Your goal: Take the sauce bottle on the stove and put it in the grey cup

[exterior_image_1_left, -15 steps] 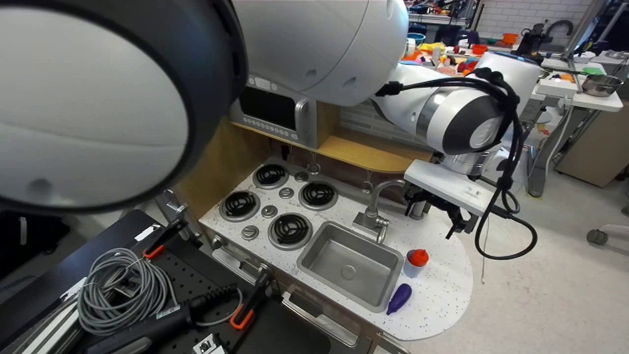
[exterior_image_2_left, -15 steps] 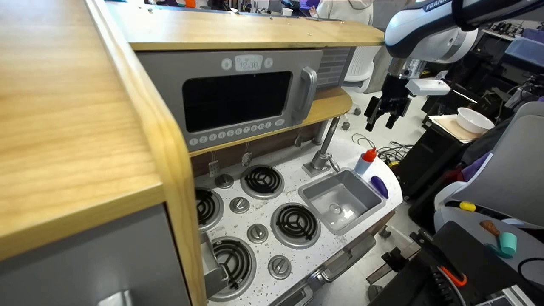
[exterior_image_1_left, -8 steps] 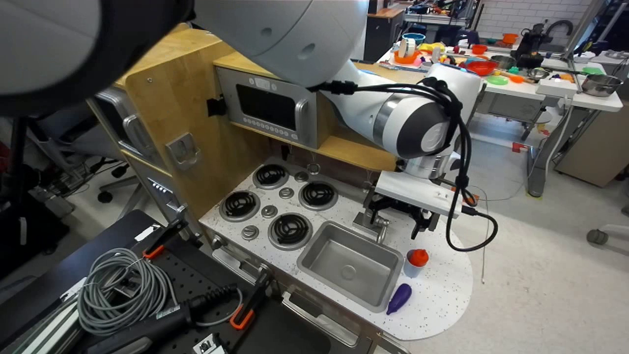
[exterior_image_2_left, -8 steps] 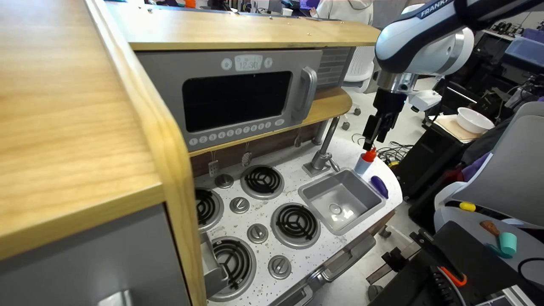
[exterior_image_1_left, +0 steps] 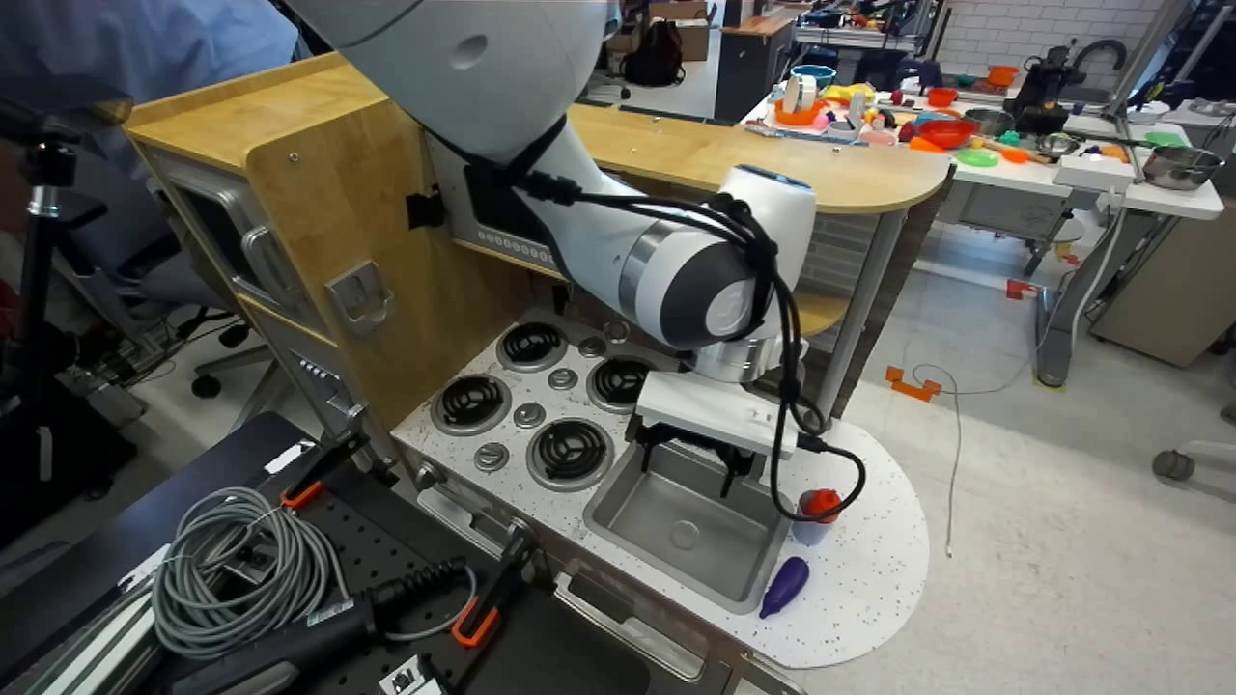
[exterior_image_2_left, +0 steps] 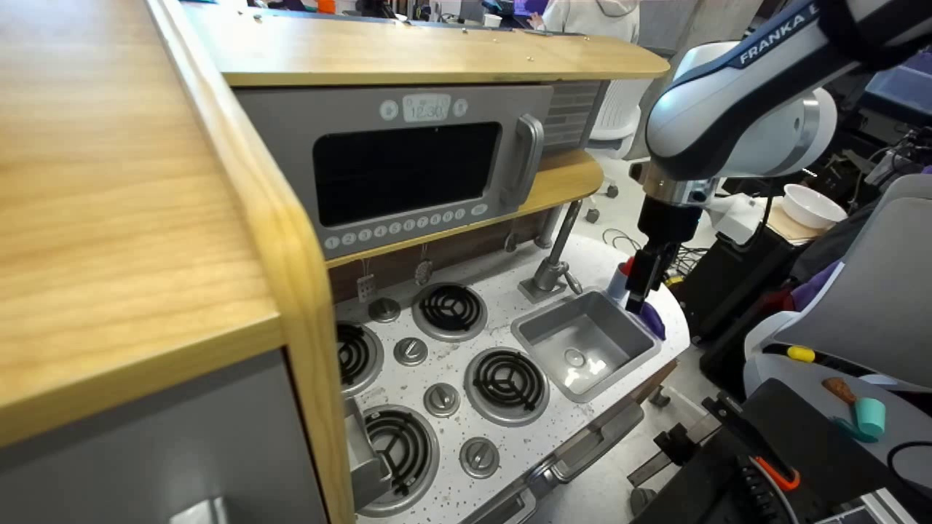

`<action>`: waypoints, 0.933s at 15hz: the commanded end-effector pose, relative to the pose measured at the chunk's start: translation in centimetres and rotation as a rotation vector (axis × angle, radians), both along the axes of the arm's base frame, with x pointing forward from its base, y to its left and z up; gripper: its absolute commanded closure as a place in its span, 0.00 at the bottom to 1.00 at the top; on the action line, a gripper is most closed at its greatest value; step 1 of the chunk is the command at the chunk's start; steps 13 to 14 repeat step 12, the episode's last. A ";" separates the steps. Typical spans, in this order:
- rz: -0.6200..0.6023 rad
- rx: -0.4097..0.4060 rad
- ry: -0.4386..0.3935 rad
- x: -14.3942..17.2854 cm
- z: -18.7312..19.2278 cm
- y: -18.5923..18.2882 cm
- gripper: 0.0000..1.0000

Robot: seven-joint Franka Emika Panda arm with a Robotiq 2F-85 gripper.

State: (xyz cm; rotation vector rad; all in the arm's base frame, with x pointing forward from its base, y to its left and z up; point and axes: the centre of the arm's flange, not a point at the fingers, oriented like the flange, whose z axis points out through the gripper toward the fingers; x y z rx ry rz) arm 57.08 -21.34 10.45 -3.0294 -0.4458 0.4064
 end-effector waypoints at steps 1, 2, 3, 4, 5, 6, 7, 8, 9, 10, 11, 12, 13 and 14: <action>0.007 -0.002 -0.033 -7.0 2.4 4.4 0.00; 0.014 0.004 -0.044 -7.9 2.7 5.2 0.00; 0.021 0.014 -0.054 -8.7 3.0 6.1 0.00; 0.030 0.021 -0.063 -9.6 3.5 6.9 0.00; 0.037 0.029 -0.065 -10.5 4.0 7.7 0.00; 0.039 0.030 -0.062 -11.5 4.4 8.5 0.00; 0.038 0.032 -0.030 -6.9 1.5 6.0 0.00; 0.042 0.035 -0.028 -7.6 1.8 6.5 0.00; 0.042 0.035 -0.030 -7.6 2.0 6.6 0.00; 0.041 0.034 -0.032 -7.4 1.9 6.4 0.00; 0.039 0.033 -0.031 -7.3 1.7 6.2 0.00; 0.039 0.033 -0.030 -7.3 1.6 6.2 0.00; 0.039 0.033 -0.030 -7.3 1.6 6.2 0.00; 0.039 0.033 -0.030 -7.3 1.6 6.2 0.00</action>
